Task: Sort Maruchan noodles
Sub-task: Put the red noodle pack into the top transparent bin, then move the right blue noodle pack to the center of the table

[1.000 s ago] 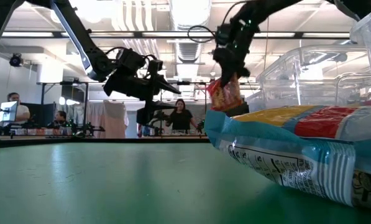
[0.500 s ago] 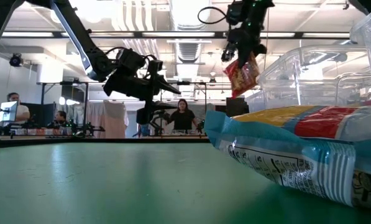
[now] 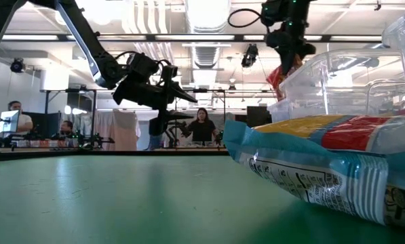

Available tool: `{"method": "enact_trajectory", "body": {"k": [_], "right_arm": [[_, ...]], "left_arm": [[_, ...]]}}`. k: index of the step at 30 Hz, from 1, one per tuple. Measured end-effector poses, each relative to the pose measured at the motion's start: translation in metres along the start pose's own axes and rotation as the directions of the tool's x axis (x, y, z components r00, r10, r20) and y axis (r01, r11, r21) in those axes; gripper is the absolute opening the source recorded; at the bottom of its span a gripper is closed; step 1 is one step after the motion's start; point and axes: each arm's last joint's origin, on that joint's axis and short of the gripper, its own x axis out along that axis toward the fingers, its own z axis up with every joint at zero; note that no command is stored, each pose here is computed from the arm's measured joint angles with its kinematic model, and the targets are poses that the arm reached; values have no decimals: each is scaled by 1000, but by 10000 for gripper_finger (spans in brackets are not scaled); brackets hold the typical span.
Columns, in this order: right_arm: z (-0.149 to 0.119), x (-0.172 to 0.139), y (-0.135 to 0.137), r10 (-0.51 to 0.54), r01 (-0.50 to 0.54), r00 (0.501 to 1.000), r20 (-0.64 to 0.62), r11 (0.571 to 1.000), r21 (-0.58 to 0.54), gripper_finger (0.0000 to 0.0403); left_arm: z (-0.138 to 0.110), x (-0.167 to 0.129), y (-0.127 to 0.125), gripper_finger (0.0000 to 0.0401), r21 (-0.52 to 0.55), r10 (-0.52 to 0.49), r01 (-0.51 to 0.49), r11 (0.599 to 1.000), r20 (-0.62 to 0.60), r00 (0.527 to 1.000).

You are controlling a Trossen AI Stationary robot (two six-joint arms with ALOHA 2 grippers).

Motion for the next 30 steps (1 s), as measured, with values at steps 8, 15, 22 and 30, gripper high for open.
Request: {"method": "enact_trajectory", "body": {"k": [8,15,22,30], "right_arm": [[-27,24,1,5,-21,993,118,991,135,126],[-51,57,3,5,-13,999,42,983,181,141],[-52,60,3,7,-17,999,53,982,189,147],[-40,38,2,9,-36,990,142,981,191,147]], "left_arm": [[-2,2,-2,181,10,-4,4,1000,-8,1000],[-5,6,-4,181,12,-9,9,1000,-23,1000],[-12,13,-10,181,20,-22,23,1000,-51,998],[-17,18,-14,181,46,-32,36,998,-73,997]]}}
